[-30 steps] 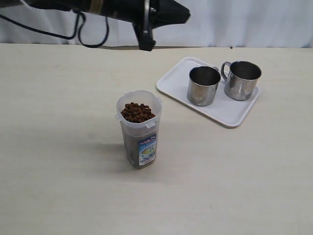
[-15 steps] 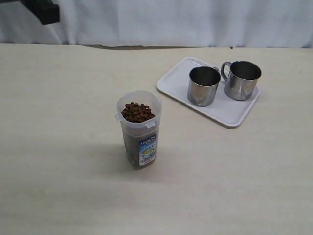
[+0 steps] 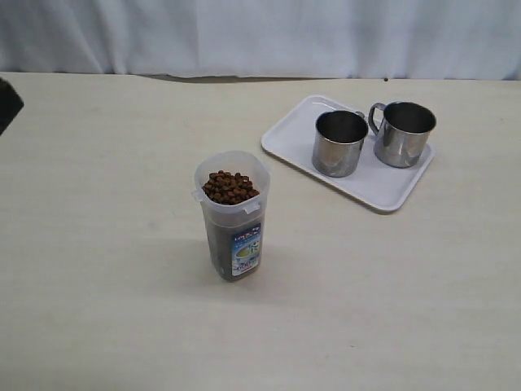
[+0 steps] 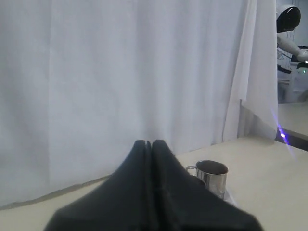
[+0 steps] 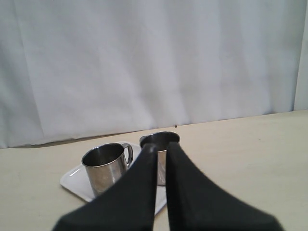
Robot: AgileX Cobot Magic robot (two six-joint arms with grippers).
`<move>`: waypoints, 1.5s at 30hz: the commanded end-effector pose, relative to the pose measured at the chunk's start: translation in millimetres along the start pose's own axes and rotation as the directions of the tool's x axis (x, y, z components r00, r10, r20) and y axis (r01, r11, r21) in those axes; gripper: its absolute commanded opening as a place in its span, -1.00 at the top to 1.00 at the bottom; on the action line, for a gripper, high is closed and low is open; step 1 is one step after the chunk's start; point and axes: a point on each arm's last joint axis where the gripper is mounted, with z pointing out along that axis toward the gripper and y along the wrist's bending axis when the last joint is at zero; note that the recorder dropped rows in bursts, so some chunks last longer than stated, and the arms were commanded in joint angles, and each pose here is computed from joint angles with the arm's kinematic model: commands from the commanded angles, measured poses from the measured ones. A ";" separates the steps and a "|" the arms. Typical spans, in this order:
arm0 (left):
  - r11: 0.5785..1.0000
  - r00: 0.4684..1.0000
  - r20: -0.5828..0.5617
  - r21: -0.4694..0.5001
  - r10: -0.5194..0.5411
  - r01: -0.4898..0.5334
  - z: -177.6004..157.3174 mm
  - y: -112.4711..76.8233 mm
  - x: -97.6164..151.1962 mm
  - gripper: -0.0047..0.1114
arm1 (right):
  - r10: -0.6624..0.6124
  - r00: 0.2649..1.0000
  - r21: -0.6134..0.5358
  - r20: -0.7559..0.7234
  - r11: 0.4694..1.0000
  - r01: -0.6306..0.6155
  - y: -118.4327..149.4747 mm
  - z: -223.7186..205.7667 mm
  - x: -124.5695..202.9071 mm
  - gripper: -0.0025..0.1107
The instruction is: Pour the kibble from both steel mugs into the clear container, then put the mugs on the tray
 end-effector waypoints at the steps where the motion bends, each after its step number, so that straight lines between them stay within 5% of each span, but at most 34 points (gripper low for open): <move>1: 0.998 1.000 0.010 -0.063 -0.029 0.030 -20.5 -4.1 9.4 0.92 | 0.001 1.000 0.008 -0.004 1.000 -0.001 -0.6 -0.1 1.8 0.86; 18: 0.996 0.995 0.033 -0.011 -0.093 0.094 -26.1 -11.6 7.5 0.92 | 0.001 1.000 0.008 -0.004 1.000 -0.001 -0.6 -0.1 1.8 0.86; 24: 0.942 0.959 -0.024 -0.194 -0.284 0.274 -35.2 -0.6 17.6 0.92 | 0.001 1.000 0.008 -0.004 1.000 -0.001 -0.6 -0.1 1.8 0.86; 33: 0.867 0.954 0.146 -0.399 -0.262 0.299 -77.5 3.2 32.0 0.92 | 0.001 1.000 0.008 -0.004 1.000 -0.001 -0.6 -0.1 1.8 0.86; 37: 0.776 0.933 0.186 -0.518 -0.308 0.360 -89.3 11.3 37.2 0.92 | 0.001 1.000 0.008 -0.004 1.000 -0.001 -0.6 -0.1 1.8 0.86; 45: 0.771 0.949 0.156 -0.555 -0.273 0.313 -90.8 13.4 38.6 0.92 | 0.001 1.000 0.008 -0.004 1.000 -0.001 -0.6 -0.1 1.8 0.86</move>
